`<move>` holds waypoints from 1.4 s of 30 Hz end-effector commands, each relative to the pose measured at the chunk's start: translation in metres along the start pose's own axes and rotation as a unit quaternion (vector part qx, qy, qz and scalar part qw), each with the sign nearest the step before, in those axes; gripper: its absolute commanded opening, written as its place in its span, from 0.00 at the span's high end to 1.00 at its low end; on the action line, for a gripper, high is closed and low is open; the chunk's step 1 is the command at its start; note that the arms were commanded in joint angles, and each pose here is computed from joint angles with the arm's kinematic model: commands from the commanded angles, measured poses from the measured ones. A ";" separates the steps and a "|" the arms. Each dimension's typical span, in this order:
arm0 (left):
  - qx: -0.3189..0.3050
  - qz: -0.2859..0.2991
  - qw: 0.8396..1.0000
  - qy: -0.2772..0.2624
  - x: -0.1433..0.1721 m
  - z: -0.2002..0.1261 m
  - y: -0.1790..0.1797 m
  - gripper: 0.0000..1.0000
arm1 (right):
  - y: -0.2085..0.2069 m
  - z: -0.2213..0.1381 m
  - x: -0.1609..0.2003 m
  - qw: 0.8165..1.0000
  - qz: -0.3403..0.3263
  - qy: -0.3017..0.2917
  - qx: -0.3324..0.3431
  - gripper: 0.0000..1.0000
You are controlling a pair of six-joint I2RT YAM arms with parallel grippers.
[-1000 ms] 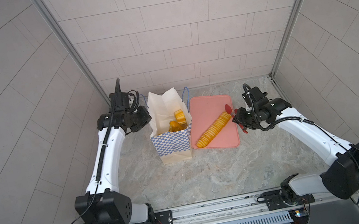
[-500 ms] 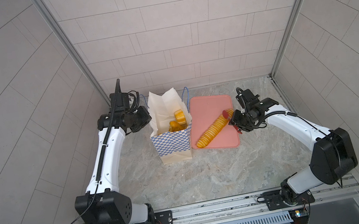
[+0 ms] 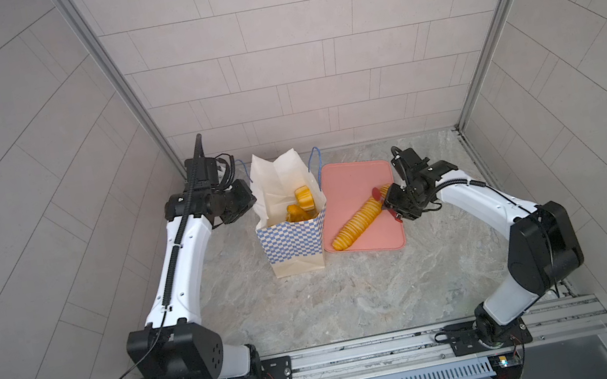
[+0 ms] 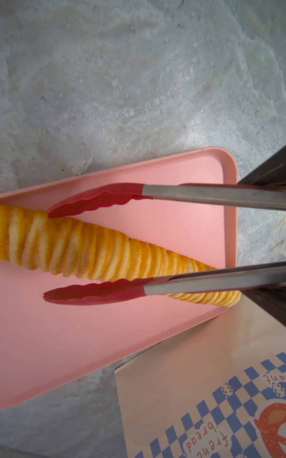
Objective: Pack bread into a paper bag
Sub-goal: Rotate the bread on the tray.
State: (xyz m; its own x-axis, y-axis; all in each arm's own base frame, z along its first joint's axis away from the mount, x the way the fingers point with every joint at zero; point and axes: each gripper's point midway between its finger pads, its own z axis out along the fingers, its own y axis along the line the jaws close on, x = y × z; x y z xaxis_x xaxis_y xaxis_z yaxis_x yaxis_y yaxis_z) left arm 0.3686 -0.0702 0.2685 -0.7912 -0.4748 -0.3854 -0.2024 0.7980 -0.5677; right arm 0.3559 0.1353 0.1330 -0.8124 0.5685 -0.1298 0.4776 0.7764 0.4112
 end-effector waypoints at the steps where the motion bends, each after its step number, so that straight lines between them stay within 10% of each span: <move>1: -0.003 -0.001 1.000 -0.001 0.003 -0.001 0.005 1.00 | 0.007 -0.002 -0.010 1.000 0.005 -0.010 0.000 0.44; 42: 0.019 -0.026 0.999 -0.019 -0.004 0.000 0.012 1.00 | 0.024 0.015 -0.053 0.975 -0.142 0.011 0.171 0.41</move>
State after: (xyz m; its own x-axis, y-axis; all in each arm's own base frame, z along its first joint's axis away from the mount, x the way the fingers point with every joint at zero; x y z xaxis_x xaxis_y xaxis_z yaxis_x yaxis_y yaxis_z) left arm 0.3702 -0.0624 0.2622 -0.7715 -0.5185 -0.3688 -0.2185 0.7603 -0.6117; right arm 0.4168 0.1322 0.1361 -0.9331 0.3115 -0.1798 0.3024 0.9501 0.0765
